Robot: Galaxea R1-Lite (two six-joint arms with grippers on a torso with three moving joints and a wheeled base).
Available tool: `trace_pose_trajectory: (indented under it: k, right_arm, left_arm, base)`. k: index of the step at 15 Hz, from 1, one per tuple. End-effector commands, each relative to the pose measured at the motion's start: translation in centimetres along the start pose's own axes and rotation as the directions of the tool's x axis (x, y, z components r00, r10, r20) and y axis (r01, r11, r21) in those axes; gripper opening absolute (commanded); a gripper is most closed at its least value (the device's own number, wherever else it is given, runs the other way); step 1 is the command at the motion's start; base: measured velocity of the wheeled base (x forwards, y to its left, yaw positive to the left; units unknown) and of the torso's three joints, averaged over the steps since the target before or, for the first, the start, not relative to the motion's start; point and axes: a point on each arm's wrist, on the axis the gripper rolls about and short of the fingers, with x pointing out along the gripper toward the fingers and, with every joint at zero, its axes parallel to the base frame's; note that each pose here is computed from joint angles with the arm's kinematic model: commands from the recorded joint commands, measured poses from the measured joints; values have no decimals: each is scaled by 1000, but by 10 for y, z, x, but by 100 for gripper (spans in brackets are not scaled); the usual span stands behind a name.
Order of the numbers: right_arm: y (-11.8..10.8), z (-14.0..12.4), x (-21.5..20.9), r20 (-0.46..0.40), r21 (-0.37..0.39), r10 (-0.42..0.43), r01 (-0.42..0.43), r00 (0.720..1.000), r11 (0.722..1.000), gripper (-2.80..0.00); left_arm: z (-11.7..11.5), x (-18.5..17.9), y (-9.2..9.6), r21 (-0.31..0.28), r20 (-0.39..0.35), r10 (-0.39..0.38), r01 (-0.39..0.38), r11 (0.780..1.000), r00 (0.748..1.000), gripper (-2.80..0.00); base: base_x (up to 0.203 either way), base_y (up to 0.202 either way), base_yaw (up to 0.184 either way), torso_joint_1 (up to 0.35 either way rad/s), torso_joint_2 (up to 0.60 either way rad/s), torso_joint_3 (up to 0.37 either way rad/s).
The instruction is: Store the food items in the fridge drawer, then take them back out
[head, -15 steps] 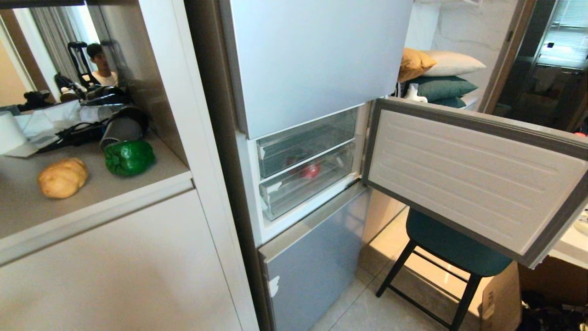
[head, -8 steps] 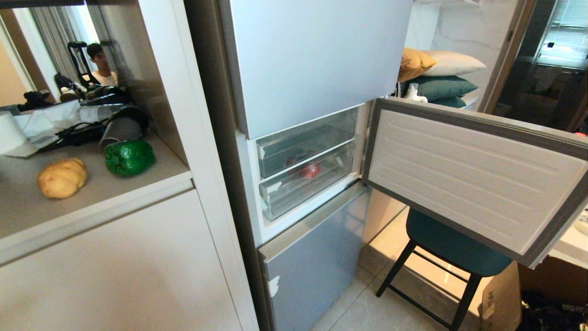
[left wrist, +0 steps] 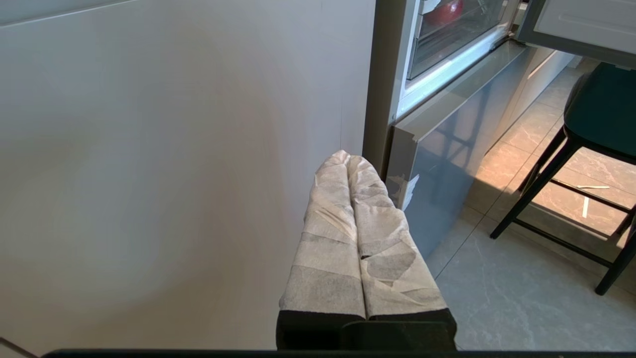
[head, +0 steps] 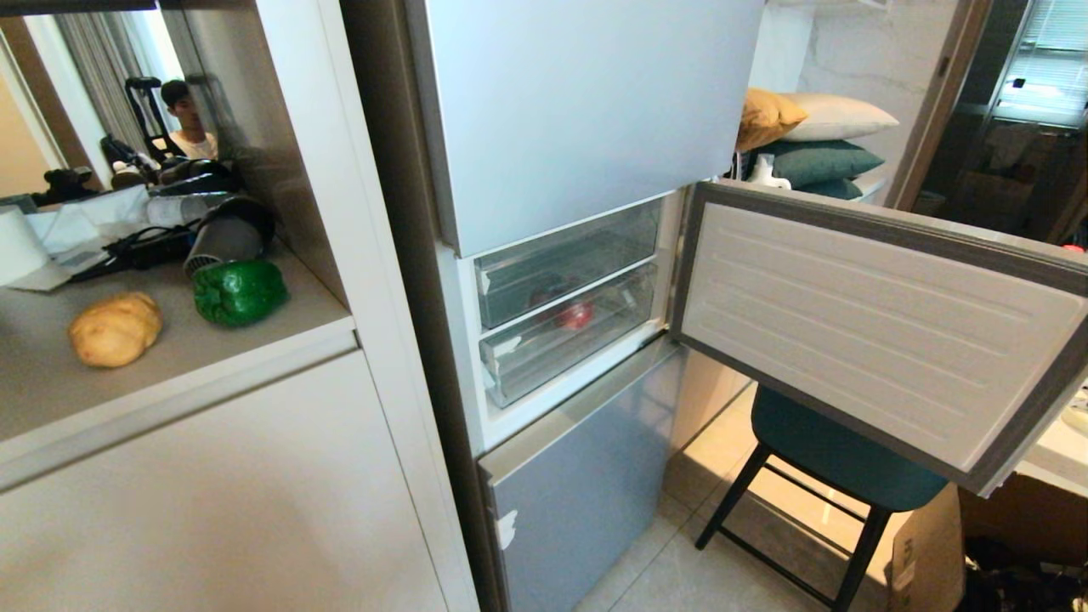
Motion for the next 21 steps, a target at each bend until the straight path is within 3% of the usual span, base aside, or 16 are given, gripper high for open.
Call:
trace_pose_trajectory:
  k: [1, 5, 8, 12, 19, 20, 21]
  right_arm:
    - [5, -2, -4, -17, 5, 28, -28, 999, 1000, -280]
    - [21, -21, -19, -102, 42, 92, -88, 991, 995, -280]
    - [51, -41, -41, -190, 71, 196, -185, 962, 980, -280]
    - [125, -94, -53, -360, 93, 364, -355, 859, 930, -280]
    - [227, -139, -68, -495, 143, 563, -576, 663, 805, -280]
    - [239, -148, -67, -508, 137, 564, -586, 650, 799, -280]
    - [249, -156, -67, -515, 123, 553, -581, 655, 804, -280]
  left_arm:
    - [0, 0, 0, 0, -2, 0, 0, 1000, 1000, -280]
    - [0, 0, 0, 0, -2, 0, 0, 1000, 1000, -280]
    - [0, 0, 0, 0, -1, 0, 0, 1000, 1000, -280]
    - [0, 0, 0, 0, 0, 0, 0, 1000, 1000, -280]
    - [0, 0, 0, 0, 0, 0, 0, 1000, 1000, -280]
    - [0, 0, 0, 0, 0, 0, 0, 1000, 1000, -280]
    - [0, 0, 0, 0, 0, 0, 0, 1000, 1000, -280]
  base:
    - [0, 0, 0, 0, 0, 0]
    - [0, 0, 0, 0, 0, 0]
    - [0, 0, 0, 0, 0, 0]
    - [0, 0, 0, 0, 0, 0]
    - [0, 0, 0, 8, 7, -3]
    - [0, 0, 0, 0, 0, 0]
    - [0, 0, 0, 0, 0, 0]
